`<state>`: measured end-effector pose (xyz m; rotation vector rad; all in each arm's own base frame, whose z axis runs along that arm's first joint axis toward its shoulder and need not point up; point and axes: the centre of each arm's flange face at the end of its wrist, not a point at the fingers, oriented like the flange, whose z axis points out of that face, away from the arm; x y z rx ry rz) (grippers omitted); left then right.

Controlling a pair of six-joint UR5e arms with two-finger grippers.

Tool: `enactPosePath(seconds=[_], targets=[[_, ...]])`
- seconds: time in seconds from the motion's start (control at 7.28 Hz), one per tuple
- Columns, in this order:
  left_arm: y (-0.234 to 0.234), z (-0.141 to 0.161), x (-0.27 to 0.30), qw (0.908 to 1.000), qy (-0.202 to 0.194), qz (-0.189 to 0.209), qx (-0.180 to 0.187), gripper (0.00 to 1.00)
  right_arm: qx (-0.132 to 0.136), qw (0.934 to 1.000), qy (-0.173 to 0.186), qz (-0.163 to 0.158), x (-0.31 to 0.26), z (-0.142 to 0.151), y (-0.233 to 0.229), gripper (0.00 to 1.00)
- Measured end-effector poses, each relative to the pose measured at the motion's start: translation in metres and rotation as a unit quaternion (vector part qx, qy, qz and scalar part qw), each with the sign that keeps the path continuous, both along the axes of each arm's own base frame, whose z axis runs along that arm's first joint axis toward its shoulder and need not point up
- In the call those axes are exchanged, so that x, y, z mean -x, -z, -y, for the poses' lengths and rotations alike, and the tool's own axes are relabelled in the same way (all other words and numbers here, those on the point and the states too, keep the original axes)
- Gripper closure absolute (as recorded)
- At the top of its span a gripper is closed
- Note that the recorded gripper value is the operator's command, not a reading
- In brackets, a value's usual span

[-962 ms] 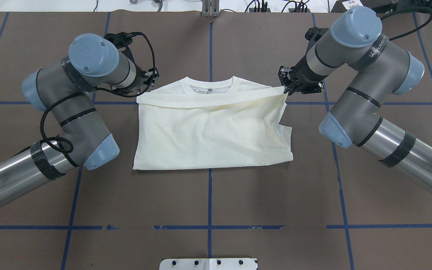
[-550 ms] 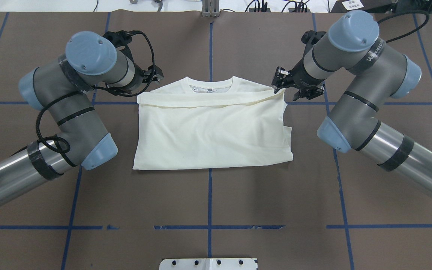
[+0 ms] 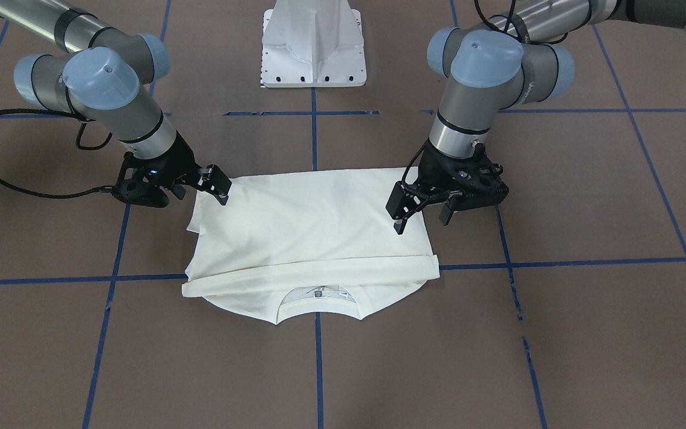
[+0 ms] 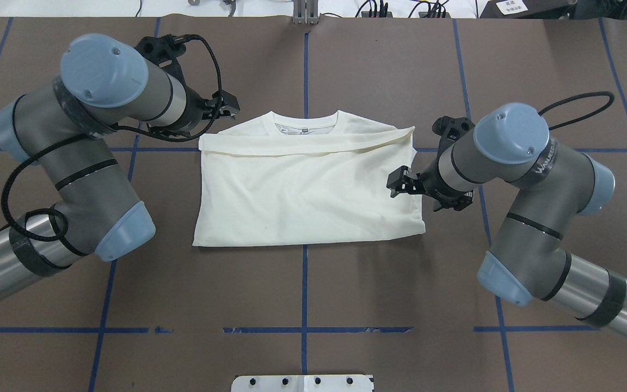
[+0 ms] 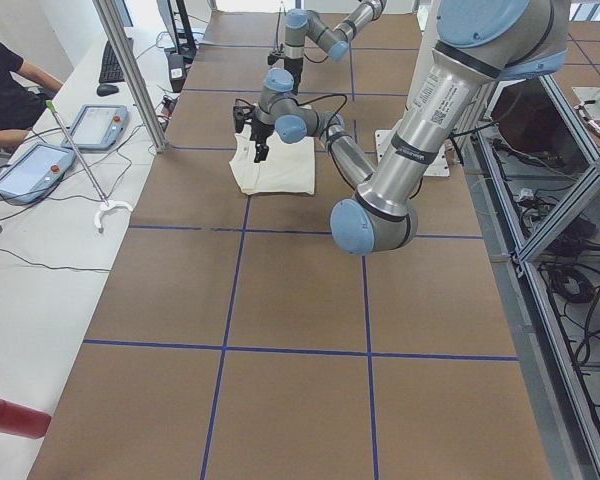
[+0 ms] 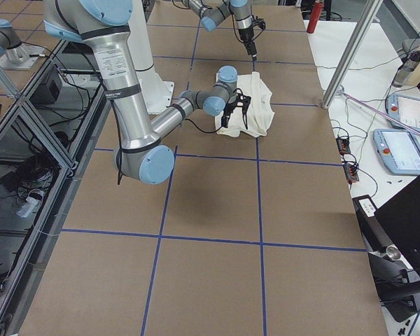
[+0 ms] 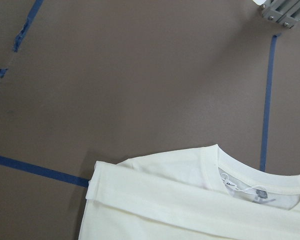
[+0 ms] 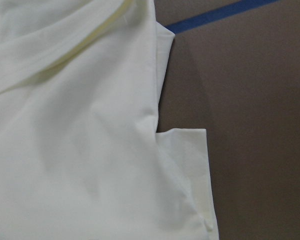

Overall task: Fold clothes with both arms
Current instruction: 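Move the right gripper down to the folded shirt's corner nearest it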

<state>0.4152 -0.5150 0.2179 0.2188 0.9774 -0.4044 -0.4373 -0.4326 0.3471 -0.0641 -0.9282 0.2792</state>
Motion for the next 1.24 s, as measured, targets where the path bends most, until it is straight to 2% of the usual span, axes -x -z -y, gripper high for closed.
enactPosePath(seconds=[0.14,0.41,0.55,1.1,1.24], targets=[[0.005,-0.004,0.002,1.0,-0.002,-0.001,-0.001,0.0,0.004,0.9999,0.006,-0.01,0.005,-0.011,-0.013,0.26],[0.006,-0.006,0.003,1.0,-0.003,0.0,-0.002,0.0,0.008,0.9997,0.017,-0.018,0.012,-0.023,-0.023,0.82],[0.004,-0.005,0.003,1.0,-0.003,0.001,-0.001,0.0,0.007,0.9996,0.022,-0.018,0.017,-0.027,-0.023,1.0],[-0.001,-0.005,0.002,1.0,-0.004,0.004,0.001,0.0,0.002,0.9994,0.034,-0.007,0.007,-0.038,-0.017,1.0],[-0.001,-0.006,0.003,1.0,-0.004,0.004,0.001,0.0,-0.001,0.9992,0.041,-0.001,-0.009,-0.058,-0.015,1.0]])
